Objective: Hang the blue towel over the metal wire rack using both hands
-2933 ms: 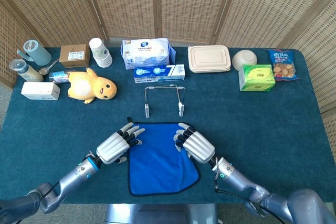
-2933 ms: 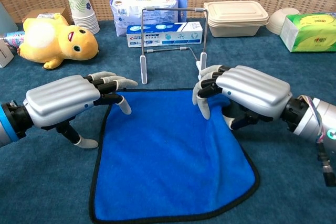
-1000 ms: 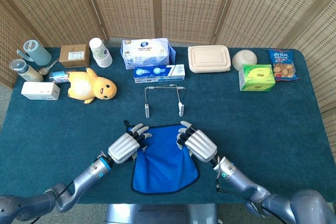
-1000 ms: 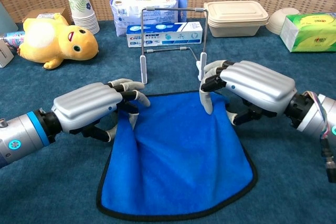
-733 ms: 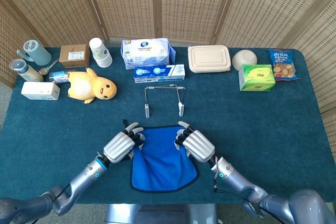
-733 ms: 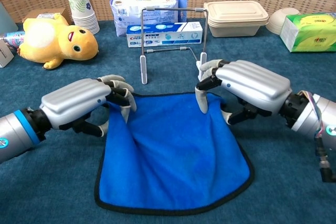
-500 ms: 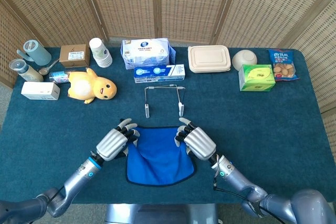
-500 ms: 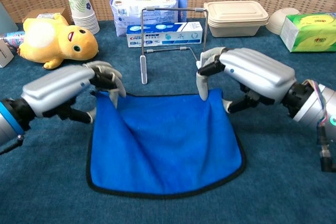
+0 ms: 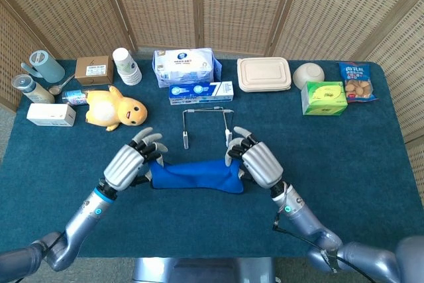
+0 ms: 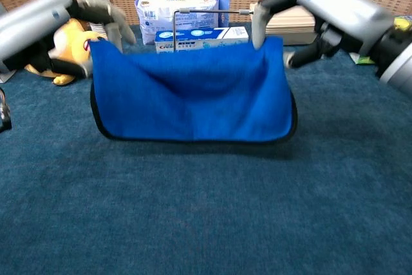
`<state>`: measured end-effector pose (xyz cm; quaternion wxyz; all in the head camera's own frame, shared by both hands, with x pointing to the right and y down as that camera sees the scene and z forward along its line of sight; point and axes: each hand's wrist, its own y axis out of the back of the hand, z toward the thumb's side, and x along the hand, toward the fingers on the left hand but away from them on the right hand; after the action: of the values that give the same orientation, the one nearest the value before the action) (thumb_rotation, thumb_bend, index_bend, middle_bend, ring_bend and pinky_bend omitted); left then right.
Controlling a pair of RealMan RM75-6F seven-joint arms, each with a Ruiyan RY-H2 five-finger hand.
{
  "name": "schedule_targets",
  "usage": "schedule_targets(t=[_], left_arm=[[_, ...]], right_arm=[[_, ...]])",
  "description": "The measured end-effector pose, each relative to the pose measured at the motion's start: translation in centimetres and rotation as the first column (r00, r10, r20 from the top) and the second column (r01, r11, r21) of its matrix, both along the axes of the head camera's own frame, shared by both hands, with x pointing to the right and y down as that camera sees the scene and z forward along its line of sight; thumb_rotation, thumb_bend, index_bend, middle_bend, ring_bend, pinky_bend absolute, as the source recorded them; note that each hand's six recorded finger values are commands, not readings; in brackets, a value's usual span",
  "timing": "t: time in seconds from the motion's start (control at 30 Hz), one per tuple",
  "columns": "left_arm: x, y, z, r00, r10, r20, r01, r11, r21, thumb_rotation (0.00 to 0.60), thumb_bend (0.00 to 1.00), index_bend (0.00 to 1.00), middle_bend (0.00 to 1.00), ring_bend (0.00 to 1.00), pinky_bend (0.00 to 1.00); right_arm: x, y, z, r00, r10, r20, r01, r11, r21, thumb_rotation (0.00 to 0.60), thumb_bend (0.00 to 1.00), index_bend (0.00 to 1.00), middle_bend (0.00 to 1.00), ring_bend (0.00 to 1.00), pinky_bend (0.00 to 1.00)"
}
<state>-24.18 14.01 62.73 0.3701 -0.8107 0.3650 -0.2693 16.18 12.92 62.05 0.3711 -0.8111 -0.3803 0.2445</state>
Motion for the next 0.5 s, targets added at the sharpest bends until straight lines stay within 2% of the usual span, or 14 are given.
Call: schedule_targets(t=[0.17, 0.5], left_arm=[[-0.6, -3.3, -2.5, 0.995, -0.08, -0.056, 0.082, 0.996, 0.024, 0.6, 0.66, 0.79, 0.39, 0.2, 0.09], [-0.4, -8.2, -4.8, 0.971, -0.185, -0.149, 0.191, 0.981, 0.029, 0.6, 0.66, 0.79, 0.39, 0.2, 0.09]], right_arm=[[0.6, -3.0, -2.6, 0.998, 0.059, 0.019, -0.059, 0.998, 0.019, 0.6, 0.47, 0.99, 0.56, 0.35, 0.17], [0.9, -7.9, -5.7, 0.989, 0.14, 0.05, -0.142, 0.989, 0.04, 0.6, 0.47, 0.99, 0.56, 0.35, 0.17]])
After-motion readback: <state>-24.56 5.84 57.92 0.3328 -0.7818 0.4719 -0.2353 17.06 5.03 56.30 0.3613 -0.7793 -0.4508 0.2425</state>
